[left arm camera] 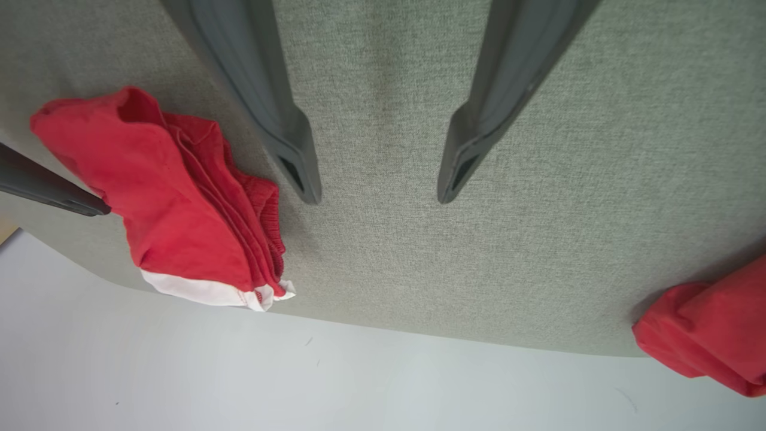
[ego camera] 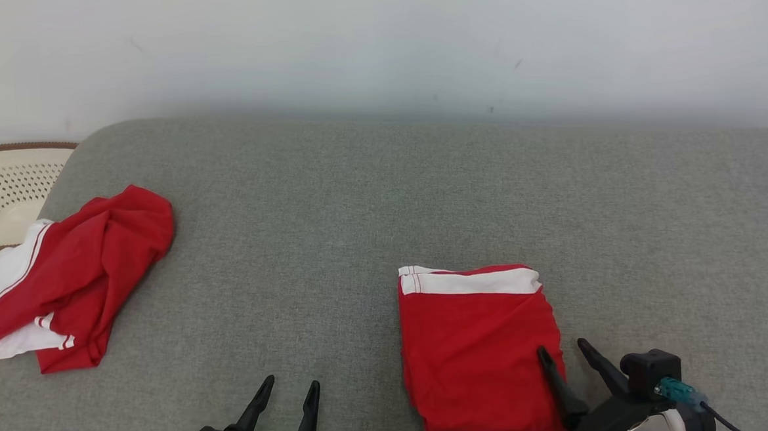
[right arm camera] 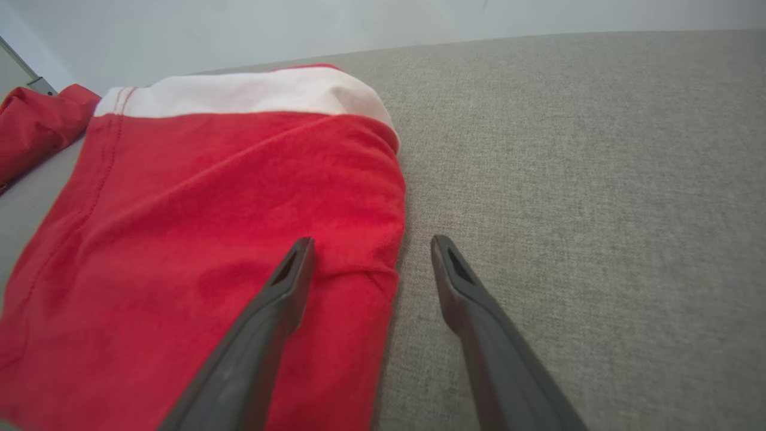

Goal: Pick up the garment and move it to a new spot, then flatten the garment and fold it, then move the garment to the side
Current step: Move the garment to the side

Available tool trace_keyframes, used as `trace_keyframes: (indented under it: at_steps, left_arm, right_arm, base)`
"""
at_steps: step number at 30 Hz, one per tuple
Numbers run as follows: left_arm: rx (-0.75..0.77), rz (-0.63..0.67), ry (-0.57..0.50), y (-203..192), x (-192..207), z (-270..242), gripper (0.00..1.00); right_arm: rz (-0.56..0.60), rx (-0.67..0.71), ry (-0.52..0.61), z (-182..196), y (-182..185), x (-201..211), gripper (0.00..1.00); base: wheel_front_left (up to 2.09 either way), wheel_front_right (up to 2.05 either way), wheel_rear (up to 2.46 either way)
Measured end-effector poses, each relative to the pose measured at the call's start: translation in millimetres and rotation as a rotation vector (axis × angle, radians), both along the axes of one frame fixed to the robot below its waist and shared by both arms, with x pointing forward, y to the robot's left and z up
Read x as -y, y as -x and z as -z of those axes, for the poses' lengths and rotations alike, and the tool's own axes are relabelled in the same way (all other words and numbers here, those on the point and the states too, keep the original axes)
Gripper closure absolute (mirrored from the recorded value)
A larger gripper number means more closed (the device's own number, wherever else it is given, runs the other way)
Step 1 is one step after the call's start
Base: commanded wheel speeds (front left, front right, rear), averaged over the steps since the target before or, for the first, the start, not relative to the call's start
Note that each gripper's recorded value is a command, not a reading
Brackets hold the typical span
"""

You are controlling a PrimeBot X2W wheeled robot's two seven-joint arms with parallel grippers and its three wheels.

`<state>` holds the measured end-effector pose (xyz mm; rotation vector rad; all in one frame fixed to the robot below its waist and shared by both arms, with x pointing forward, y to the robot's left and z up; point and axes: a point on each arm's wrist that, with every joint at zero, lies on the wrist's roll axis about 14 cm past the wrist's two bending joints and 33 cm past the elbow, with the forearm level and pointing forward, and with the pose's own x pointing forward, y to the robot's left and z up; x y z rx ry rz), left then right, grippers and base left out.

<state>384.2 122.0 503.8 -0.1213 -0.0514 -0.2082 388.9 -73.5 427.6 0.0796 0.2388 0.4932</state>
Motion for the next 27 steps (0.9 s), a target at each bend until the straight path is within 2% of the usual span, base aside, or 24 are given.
trace_keyframes:
  at_steps: [11, 12, 13, 14, 15, 22, 27]
  left_arm:
    - [-0.015, -0.020, -0.015, -0.4, -7.6, 5.6, 0.00]
    - [-0.016, -0.021, -0.016, -0.7, -8.2, 5.9, 0.00]
    - [-0.017, -0.021, -0.017, -1.1, -8.4, 6.2, 0.00]
    - [-0.016, -0.022, -0.018, -1.9, -8.8, 5.9, 0.00]
    - [-0.013, -0.023, -0.019, -3.1, -9.2, 4.7, 0.00]
    - [-0.011, -0.017, -0.031, -2.8, -7.6, 4.5, 0.00]
    - [0.001, 0.002, -0.028, -0.5, 0.0, 0.4, 0.00]
  right_arm:
    - [0.016, -0.059, 0.014, 18.8, -12.3, -3.6, 0.00]
    - [0.014, -0.069, 0.018, 22.2, -12.4, -4.0, 0.12]
    - [0.012, -0.079, 0.019, 25.4, -12.5, -4.5, 0.53]
    - [0.008, -0.084, 0.021, 27.3, -13.0, -5.7, 0.80]
    - [0.004, -0.085, 0.022, 27.9, -14.4, -6.8, 1.00]
    - [-0.014, -0.046, 0.026, 17.6, -19.9, -10.6, 1.00]
    - [0.020, -0.029, 0.030, 12.3, -12.8, 1.1, 1.00]
  base:
    - [0.00, 0.00, 0.00]
    - [0.00, 0.00, 0.00]
    - [0.00, 0.00, 0.00]
    - [0.00, 0.00, 0.00]
    - [0.00, 0.00, 0.00]
    - [0.00, 0.00, 0.00]
    - [0.00, 0.00, 0.00]
